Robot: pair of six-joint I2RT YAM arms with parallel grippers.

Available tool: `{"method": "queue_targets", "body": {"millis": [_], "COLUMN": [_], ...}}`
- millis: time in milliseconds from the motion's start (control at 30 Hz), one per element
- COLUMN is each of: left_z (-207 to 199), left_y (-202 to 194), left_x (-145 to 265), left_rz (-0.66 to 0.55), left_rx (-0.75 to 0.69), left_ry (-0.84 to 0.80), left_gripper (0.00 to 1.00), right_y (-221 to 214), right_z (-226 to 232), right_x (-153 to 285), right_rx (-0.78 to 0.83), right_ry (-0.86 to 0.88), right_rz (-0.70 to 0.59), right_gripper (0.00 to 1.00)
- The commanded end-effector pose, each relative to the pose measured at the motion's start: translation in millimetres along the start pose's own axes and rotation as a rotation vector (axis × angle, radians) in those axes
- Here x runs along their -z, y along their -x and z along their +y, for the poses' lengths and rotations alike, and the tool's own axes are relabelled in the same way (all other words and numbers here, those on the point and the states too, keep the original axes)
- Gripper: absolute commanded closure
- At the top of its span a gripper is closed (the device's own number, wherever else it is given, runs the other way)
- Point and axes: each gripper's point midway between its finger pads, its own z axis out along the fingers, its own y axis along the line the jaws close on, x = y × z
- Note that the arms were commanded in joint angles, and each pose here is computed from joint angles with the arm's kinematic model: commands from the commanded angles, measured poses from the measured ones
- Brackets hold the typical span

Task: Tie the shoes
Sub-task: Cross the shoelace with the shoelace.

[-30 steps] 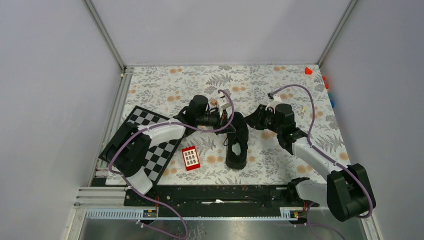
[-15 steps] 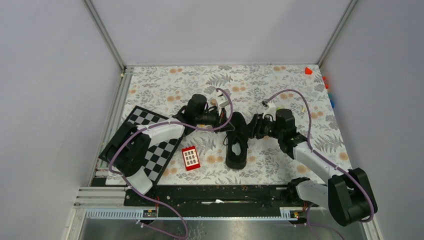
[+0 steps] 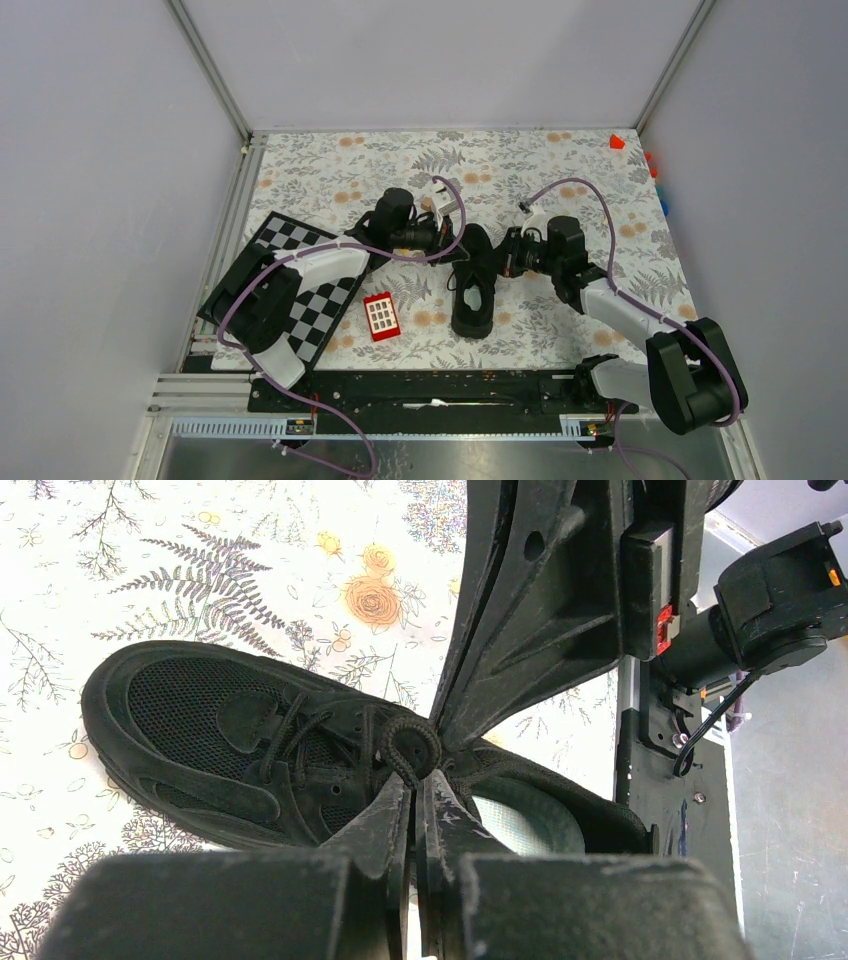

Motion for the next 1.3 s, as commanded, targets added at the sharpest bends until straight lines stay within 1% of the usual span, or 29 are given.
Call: {"method": "queue_targets", "body": {"millis": [0, 233, 533, 933, 1133, 1267], "left_z": [-0.4, -2.0, -3.7, -4.5, -6.7, -9.1], "left_y": [28.1, 29.3, 32.0, 33.2, 33.6, 33.3], "left_x": [-1.5, -1.4, -1.1, -1.3, -0.7, -1.8], "left_rz": [-0.069, -0.078, -0.083, -0.083, -0.082, -0.081], "left_rx": [-0.072, -0.076, -0.081, -0.09, -0.095, -0.091], "left_ry": [-0.016, -0.024, -0.033, -0.037, -0.044, -0.055], "left_gripper": [1.0, 1.0, 1.0, 1.0, 1.0, 1.0], "right_y": [10.4, 22.1, 33.5, 20.1, 17.5, 17.7], "right_z": [11.2, 20.0, 21.1, 19.9, 12.8, 11.1], "right_x": [-0.5, 1.9, -11.3, -38.6, -51.2, -61.5], "right_rx": [0.03, 0.039, 0.002, -0.064, -0.075, -0.094], "right_ry": [0.06, 0.066, 0.074, 0.113, 0.061, 0.061], "right_rz": [-0.029, -0.033, -0.019, 0.049, 0.095, 0.092], "right_gripper": [1.0, 1.0, 1.0, 1.0, 1.0, 1.0]}}
